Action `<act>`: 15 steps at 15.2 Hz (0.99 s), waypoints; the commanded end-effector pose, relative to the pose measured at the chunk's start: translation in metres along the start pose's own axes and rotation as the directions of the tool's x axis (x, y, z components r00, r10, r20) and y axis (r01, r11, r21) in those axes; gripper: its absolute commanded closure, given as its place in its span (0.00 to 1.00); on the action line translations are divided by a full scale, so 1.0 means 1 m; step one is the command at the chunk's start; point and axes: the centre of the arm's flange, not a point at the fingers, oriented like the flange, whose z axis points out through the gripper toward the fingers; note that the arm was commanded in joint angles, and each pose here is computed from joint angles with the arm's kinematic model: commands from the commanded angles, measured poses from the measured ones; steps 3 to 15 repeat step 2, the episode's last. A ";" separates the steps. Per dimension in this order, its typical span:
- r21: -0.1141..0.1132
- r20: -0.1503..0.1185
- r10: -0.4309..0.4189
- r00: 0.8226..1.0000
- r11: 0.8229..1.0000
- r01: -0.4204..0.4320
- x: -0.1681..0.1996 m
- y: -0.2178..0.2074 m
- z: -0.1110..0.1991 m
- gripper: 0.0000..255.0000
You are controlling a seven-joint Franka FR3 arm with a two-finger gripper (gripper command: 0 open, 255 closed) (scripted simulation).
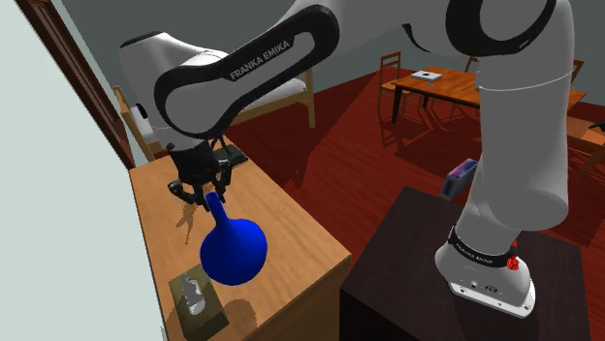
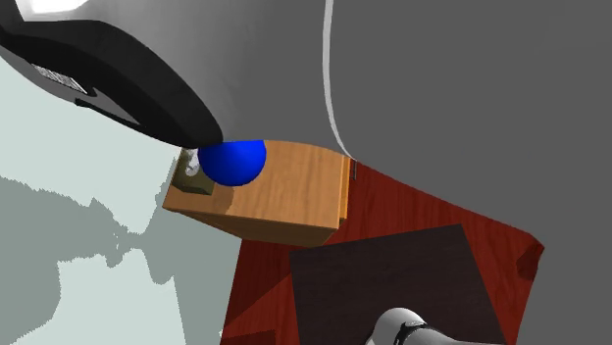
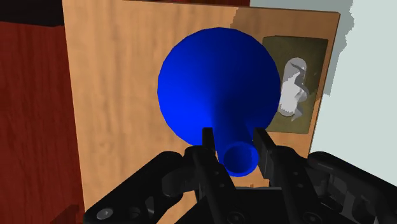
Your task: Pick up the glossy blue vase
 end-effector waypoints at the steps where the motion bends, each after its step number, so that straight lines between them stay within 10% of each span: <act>1: 0.001 -0.001 0.000 1.000 1.000 0.000 -0.001 0.000 -0.007 1.00; 15: 0.001 -0.001 0.000 1.000 1.000 0.000 -0.001 0.000 -0.007 1.00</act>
